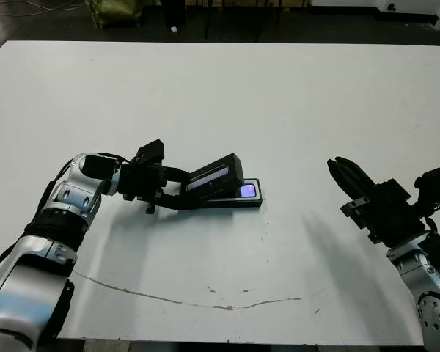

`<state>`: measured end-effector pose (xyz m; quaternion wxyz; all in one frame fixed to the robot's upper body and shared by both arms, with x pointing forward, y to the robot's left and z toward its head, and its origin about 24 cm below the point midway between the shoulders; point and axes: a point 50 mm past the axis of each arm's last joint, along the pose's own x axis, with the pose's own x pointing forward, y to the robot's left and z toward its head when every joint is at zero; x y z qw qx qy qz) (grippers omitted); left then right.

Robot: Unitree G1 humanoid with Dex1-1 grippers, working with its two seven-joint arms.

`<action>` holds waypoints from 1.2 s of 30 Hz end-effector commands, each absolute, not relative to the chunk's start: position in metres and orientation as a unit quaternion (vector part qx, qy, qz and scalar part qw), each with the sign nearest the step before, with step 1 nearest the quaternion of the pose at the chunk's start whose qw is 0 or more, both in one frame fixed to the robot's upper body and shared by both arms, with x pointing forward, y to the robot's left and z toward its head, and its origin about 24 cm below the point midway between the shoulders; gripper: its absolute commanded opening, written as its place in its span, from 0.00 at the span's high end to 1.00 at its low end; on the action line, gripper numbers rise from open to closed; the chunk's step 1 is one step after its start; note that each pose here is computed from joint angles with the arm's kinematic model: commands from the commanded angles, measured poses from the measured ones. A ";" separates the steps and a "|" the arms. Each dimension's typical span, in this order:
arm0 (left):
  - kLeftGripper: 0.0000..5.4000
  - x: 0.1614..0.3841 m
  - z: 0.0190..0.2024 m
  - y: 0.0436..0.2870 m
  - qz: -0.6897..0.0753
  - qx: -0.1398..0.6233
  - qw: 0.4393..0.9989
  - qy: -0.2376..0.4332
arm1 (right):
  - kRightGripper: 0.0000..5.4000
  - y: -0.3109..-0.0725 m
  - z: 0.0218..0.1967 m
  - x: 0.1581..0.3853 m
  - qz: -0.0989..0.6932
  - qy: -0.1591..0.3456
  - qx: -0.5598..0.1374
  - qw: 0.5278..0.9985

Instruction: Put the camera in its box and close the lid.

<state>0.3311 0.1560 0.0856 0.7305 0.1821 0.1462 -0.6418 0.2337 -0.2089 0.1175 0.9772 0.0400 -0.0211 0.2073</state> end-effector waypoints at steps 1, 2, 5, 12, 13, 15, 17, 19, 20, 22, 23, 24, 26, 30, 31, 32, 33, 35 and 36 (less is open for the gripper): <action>0.62 0.327 0.078 0.144 -0.656 0.181 0.714 0.167 | 1.00 -0.208 0.114 0.231 0.206 -0.013 0.046 0.977; 0.62 0.327 0.079 0.144 -0.657 0.179 0.713 0.169 | 1.00 -0.208 0.114 0.231 0.205 -0.012 0.045 0.978; 0.62 0.328 0.081 0.143 -0.661 0.179 0.709 0.168 | 1.00 -0.209 0.112 0.232 0.198 -0.005 0.036 0.980; 0.62 0.328 0.086 0.142 -0.661 0.191 0.706 0.168 | 1.00 -0.210 0.111 0.231 0.202 0.000 0.039 0.979; 0.62 0.328 0.086 0.142 -0.661 0.192 0.706 0.167 | 1.00 -0.210 0.111 0.230 0.199 0.003 0.036 0.979; 0.62 0.328 0.087 0.142 -0.659 0.197 0.707 0.164 | 1.00 -0.210 0.110 0.231 0.194 0.006 0.038 0.980; 0.62 0.329 0.088 0.141 -0.656 0.199 0.709 0.165 | 1.00 -0.209 0.109 0.231 0.194 0.004 0.044 0.980; 0.62 0.330 0.089 0.141 -0.650 0.209 0.711 0.167 | 1.00 -0.209 0.109 0.231 0.196 0.002 0.045 0.980; 0.62 0.331 0.089 0.140 -0.648 0.212 0.712 0.169 | 1.00 -0.209 0.109 0.231 0.196 0.000 0.041 0.980; 0.62 0.333 0.090 0.139 -0.641 0.224 0.713 0.173 | 1.00 -0.210 0.108 0.231 0.194 0.001 0.036 0.980; 0.62 0.334 0.090 0.137 -0.640 0.226 0.713 0.176 | 1.00 -0.210 0.108 0.231 0.194 0.001 0.036 0.980; 0.62 0.335 0.091 0.135 -0.640 0.227 0.712 0.176 | 1.00 -0.210 0.108 0.231 0.194 0.001 0.039 0.980; 0.62 0.337 0.092 0.131 -0.639 0.241 0.709 0.173 | 1.00 -0.210 0.108 0.231 0.196 0.000 0.043 0.980; 0.62 0.344 0.095 0.126 -0.631 0.255 0.709 0.186 | 1.00 -0.210 0.109 0.231 0.202 -0.002 0.042 0.978; 0.62 0.346 0.097 0.124 -0.628 0.259 0.707 0.194 | 1.00 -0.210 0.108 0.231 0.202 -0.002 0.043 0.978; 0.62 0.347 0.098 0.123 -0.627 0.263 0.706 0.200 | 1.00 -0.210 0.108 0.231 0.202 -0.001 0.044 0.978; 0.62 0.348 0.099 0.122 -0.627 0.266 0.703 0.205 | 1.00 -0.210 0.108 0.231 0.202 -0.001 0.046 0.978; 0.62 0.349 0.101 0.118 -0.628 0.270 0.698 0.214 | 1.00 -0.209 0.109 0.230 0.200 -0.001 0.047 0.979; 0.62 0.350 0.101 0.117 -0.629 0.272 0.695 0.217 | 1.00 -0.209 0.110 0.230 0.198 0.000 0.045 0.979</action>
